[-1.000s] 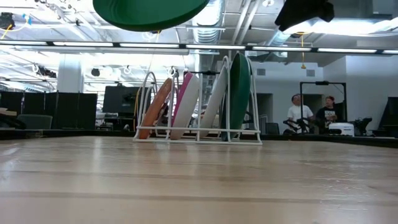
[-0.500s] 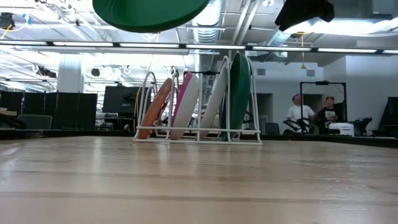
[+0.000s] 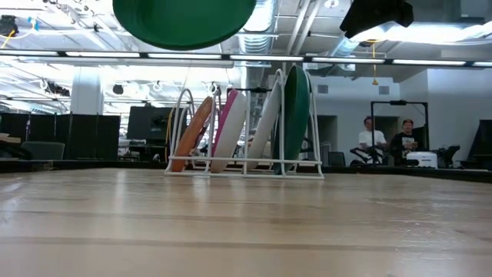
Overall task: Sort dishes
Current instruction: Put the green plate in the dish rack
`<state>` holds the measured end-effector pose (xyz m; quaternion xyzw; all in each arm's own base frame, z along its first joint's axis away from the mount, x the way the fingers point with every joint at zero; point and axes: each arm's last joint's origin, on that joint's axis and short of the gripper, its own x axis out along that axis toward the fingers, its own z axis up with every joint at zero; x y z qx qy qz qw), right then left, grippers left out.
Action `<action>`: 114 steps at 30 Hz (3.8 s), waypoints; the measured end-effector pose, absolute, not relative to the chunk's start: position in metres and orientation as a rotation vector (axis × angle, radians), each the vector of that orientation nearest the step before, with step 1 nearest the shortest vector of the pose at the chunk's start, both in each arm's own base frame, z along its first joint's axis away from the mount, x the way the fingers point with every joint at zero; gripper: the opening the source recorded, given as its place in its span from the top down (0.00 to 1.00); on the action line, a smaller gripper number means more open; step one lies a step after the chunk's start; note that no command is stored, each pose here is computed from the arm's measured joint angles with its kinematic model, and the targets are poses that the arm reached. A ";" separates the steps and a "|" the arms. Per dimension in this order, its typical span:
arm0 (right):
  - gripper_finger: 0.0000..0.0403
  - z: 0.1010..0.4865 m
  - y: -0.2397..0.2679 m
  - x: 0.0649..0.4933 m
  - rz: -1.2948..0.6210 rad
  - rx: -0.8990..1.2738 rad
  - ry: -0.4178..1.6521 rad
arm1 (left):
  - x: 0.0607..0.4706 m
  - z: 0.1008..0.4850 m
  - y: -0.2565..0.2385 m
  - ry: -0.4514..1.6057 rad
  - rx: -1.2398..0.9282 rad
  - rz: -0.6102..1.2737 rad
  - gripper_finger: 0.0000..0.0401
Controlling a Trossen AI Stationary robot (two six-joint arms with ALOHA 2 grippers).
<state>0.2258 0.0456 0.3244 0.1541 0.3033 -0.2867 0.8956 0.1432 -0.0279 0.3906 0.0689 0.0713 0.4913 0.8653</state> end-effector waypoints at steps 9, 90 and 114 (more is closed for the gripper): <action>0.73 0.325 0.046 0.226 -0.599 0.318 0.625 | 0.144 0.382 -0.021 0.210 0.121 0.981 1.00; 0.73 0.332 0.056 0.231 -0.575 0.352 0.505 | 0.182 0.388 -0.029 0.149 0.063 0.646 1.00; 0.73 0.345 0.048 0.235 -0.536 0.285 0.493 | 0.175 0.418 -0.044 -0.090 -0.051 0.317 1.00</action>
